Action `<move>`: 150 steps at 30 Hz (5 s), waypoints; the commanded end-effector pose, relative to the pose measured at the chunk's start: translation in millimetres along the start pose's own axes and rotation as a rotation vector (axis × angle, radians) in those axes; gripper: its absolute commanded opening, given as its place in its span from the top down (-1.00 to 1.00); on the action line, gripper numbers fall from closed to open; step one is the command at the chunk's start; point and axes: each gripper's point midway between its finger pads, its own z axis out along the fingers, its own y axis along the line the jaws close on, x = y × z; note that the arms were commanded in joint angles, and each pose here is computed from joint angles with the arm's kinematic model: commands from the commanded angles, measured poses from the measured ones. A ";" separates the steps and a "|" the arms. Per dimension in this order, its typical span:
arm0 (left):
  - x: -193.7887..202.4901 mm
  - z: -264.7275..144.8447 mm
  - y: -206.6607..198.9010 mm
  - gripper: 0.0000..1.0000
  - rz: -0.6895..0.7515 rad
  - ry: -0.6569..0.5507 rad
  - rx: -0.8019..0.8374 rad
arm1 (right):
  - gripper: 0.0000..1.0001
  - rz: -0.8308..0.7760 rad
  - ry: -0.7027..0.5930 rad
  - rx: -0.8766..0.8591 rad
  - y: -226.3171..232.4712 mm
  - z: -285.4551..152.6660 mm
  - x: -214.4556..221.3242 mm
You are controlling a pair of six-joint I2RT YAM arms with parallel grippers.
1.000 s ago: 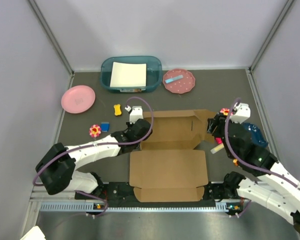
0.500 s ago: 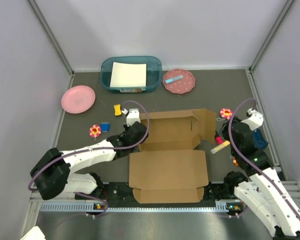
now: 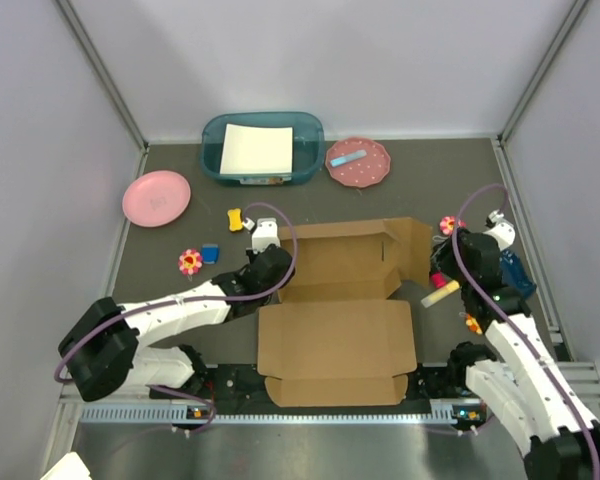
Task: Fold the paper box
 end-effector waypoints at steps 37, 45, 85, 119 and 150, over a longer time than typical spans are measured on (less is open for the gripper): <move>22.8 2.4 10.0 1.00 0.148 0.110 -0.043 | 0.03 -0.025 0.249 -0.767 95.8 -25.0 59.6; 20.4 0.8 9.8 1.00 0.149 0.106 -0.043 | 0.00 -0.078 0.220 -0.829 108.9 -44.2 53.5; 16.3 4.9 4.8 1.00 0.178 0.102 -0.038 | -0.03 -0.118 0.241 -1.019 133.0 -77.9 60.9; 3.0 -1.0 -3.0 1.00 0.183 0.059 0.020 | -0.05 -0.409 0.174 -0.571 122.6 -10.4 78.2; -32.6 -16.2 -27.2 1.00 0.128 -0.037 0.143 | 0.53 -0.582 0.159 -0.348 103.7 19.7 91.5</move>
